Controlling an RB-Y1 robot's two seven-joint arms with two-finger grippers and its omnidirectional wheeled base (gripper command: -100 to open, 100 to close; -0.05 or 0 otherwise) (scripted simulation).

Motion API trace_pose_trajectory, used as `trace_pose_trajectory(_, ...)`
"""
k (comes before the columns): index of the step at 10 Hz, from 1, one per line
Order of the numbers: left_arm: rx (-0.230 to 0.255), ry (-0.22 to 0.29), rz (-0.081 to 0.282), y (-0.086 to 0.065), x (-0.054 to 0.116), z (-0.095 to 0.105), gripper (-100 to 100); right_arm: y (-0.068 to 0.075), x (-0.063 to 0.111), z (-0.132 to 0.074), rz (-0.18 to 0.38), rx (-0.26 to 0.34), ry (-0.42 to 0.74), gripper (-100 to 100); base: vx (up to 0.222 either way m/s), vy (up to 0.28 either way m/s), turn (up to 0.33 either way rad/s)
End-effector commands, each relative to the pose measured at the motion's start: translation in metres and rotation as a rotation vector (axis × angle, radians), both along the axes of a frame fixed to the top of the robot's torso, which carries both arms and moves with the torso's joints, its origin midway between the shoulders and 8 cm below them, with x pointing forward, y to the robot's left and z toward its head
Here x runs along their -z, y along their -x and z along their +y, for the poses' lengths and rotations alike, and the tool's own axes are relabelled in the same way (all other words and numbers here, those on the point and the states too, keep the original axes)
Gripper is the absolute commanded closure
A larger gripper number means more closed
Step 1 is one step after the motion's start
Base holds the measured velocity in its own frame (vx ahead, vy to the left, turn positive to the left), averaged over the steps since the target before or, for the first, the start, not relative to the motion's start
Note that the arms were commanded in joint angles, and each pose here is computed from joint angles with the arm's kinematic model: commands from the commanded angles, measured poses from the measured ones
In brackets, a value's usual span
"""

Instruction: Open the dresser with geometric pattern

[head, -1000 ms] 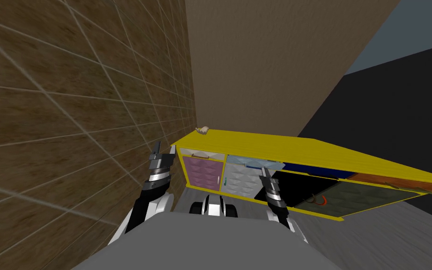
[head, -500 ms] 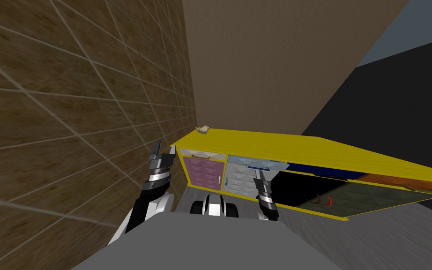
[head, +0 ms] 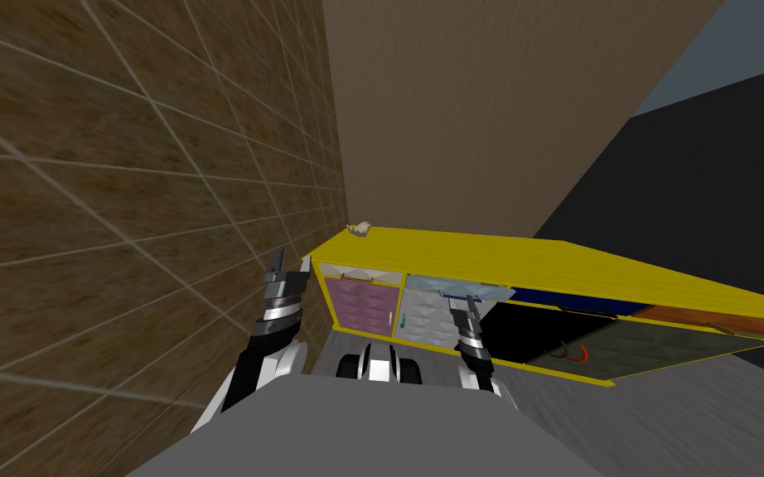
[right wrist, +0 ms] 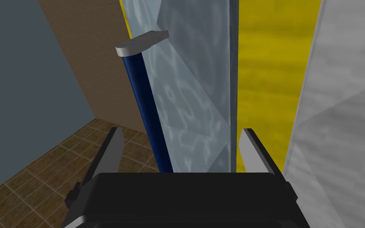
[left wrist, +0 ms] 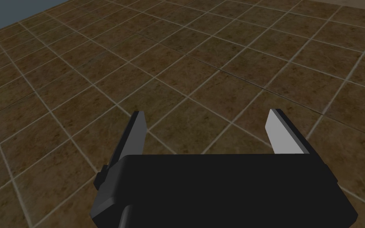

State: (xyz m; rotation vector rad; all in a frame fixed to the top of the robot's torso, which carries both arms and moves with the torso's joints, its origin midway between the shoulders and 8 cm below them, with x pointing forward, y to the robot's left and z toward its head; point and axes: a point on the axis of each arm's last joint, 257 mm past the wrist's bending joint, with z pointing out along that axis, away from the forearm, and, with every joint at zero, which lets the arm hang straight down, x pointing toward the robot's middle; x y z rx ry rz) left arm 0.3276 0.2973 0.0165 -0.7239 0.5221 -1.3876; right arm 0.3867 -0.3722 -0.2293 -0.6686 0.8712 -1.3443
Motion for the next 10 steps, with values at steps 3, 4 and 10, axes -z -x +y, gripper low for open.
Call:
trace_pose_trajectory(3, 0.000, 0.000, 0.000, 0.000, 0.000, 0.000, 0, 0.010, 0.006, 0.008, 0.001, 0.004, -0.002, 100, -0.002, -0.030, 0.028)
trace_pose_trajectory(4, 0.000, 0.000, 0.000, 0.000, 0.000, 0.000, 0, 0.015, 0.010, 0.012, 0.001, 0.007, -0.002, 100, -0.007, -0.056, 0.021)
trace_pose_trajectory(10, 0.000, 0.000, 0.000, 0.000, 0.000, 0.000, 0, -0.002, -0.006, -0.007, 0.005, -0.015, 0.001, 100, -0.113, 0.052, -0.038)
